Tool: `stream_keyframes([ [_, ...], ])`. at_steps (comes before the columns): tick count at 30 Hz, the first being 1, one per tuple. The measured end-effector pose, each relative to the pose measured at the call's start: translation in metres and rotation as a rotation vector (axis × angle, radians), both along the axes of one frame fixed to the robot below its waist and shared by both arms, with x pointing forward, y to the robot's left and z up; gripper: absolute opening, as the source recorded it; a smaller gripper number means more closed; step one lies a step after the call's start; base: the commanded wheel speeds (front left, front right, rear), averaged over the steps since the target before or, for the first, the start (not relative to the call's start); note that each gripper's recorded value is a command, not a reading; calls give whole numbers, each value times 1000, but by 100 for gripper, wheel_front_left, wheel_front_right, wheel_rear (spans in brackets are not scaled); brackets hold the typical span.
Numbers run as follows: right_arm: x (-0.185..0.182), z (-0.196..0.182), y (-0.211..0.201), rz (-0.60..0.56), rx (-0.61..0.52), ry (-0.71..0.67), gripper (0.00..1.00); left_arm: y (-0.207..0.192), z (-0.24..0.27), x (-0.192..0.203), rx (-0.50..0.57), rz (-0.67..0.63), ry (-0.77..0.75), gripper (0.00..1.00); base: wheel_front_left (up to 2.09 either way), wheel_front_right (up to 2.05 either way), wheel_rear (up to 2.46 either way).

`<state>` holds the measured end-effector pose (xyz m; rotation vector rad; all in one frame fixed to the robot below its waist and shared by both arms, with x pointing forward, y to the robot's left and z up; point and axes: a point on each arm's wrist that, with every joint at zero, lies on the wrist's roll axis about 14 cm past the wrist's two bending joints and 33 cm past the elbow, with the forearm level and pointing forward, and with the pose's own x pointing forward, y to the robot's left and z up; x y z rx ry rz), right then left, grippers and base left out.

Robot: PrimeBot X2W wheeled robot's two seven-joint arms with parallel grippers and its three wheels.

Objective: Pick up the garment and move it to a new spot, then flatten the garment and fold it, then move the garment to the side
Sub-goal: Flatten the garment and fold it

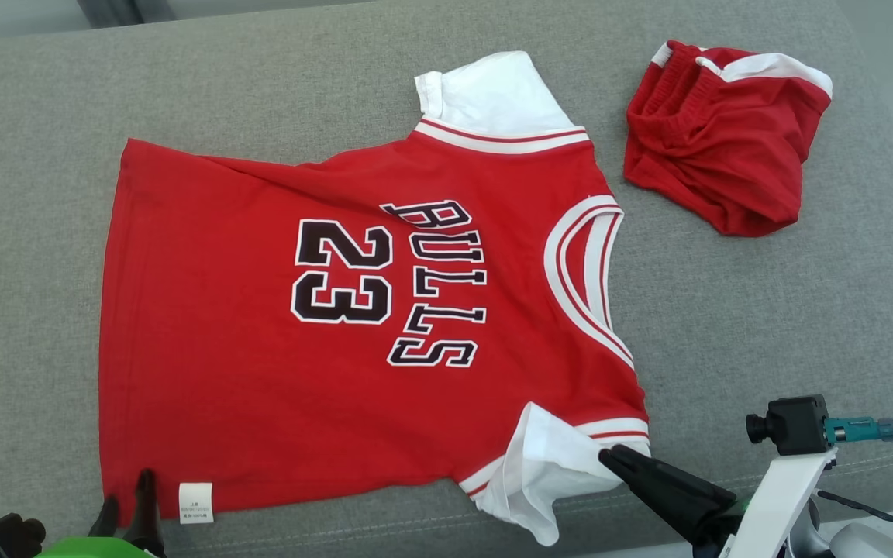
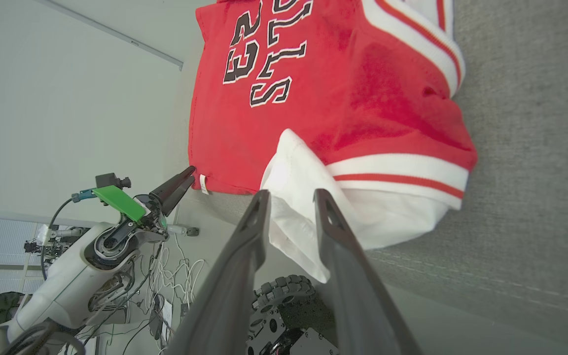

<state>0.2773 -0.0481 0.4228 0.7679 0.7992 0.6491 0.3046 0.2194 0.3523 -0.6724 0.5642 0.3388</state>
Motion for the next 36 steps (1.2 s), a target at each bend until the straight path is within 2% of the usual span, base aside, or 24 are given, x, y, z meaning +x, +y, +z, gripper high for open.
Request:
stream_keyframes([
  [2,0,-1,0,-1,0,3,45,0,-1,0,0,-1,3,85,0,0,0],
  [4,0,-1,0,-3,1,5,44,-1,-2,2,0,-3,4,83,0,0,0],
  [6,0,-2,0,-5,2,8,44,-1,-2,5,-1,-5,4,66,0,0,0],
  [7,0,-2,0,-6,2,9,44,-2,-3,5,-1,-6,5,48,0,0,0],
  [8,0,-3,0,-7,1,11,43,-2,-3,6,-2,-7,7,42,0,0,0],
  [11,0,-4,-1,-10,-1,13,42,-1,-5,5,0,-7,15,29,0,0,0],
  [13,0,-4,-2,-12,-2,15,42,-2,-6,7,-2,-10,16,25,0,0,0],
  [18,0,-5,-2,-16,-3,18,40,-3,-7,8,-2,-13,18,11,0,0,0],
  [19,0,-5,-2,-17,-2,18,40,-3,-7,9,-2,-14,18,2,0,0,0],
  [28,0,-6,-3,-24,-3,18,38,-4,-6,11,-3,-19,12,0,0,0,0],
  [36,1,-6,-2,-20,-6,4,38,-20,21,25,-16,-66,-86,0,0,0,0],
])
